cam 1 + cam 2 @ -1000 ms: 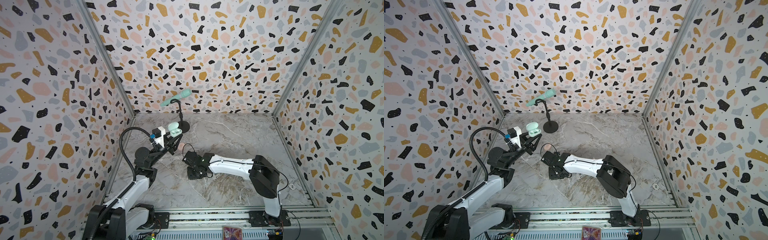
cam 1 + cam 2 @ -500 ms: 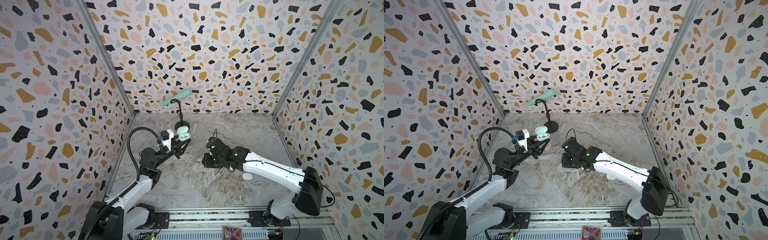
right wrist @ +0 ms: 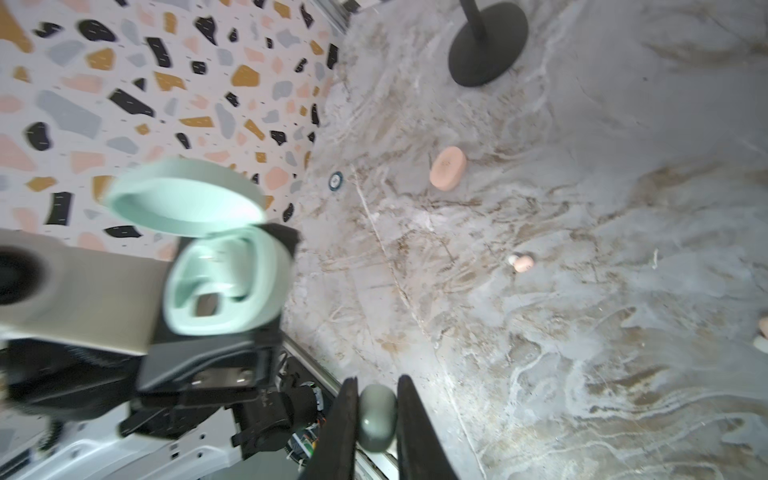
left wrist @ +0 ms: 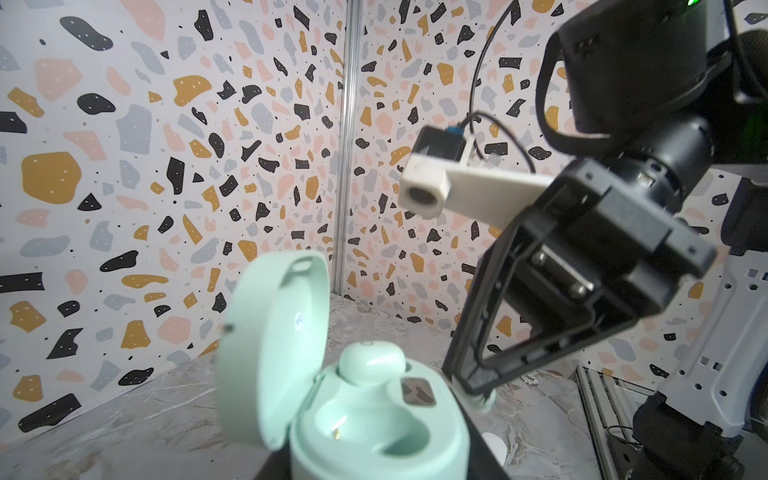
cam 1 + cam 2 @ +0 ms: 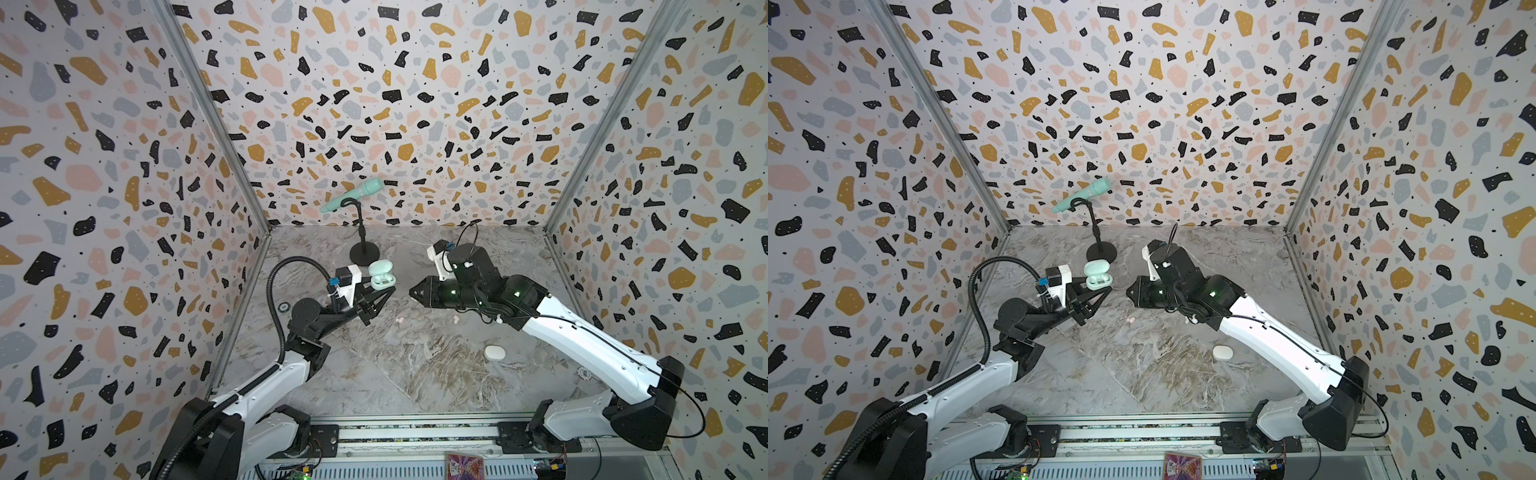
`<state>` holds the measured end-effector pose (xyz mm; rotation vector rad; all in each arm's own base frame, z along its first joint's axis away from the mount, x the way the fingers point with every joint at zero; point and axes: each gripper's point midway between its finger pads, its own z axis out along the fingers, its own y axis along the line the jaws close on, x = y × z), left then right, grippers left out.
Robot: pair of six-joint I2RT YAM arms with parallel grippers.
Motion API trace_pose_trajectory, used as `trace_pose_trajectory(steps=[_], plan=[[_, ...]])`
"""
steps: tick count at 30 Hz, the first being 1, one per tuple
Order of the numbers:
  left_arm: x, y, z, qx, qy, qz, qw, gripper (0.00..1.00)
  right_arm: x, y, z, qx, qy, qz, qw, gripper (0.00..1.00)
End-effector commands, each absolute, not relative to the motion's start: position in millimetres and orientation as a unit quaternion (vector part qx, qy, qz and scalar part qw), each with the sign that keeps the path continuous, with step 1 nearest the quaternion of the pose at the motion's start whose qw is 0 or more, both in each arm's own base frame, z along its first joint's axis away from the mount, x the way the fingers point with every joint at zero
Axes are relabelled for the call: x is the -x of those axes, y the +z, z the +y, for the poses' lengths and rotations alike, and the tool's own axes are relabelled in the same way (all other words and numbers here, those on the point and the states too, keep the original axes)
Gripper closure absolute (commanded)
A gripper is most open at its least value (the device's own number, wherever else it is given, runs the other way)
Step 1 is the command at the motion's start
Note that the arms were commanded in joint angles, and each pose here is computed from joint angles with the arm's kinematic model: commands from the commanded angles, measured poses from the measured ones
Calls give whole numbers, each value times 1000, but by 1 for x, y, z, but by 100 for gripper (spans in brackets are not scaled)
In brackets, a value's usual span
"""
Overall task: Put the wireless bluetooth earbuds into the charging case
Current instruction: 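Lift the earbud and carry it to the case held by the left gripper, then press the earbud into the empty case slot with the right gripper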
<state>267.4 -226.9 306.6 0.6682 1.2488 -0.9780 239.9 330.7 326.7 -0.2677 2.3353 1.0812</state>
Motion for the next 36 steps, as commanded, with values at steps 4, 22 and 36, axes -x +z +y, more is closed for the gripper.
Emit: trace_pose_trajectory(steps=[4,22,36], plan=[[-261,334,-230,-309,-430,503,683,67,-230,390,335,143,465,820,301,81],[-248,339,-234,-330,-434,490,680,65,-230,403,385,185,547,768,279,81],[-243,345,-234,-335,-430,483,685,63,-231,379,403,191,548,773,255,80]])
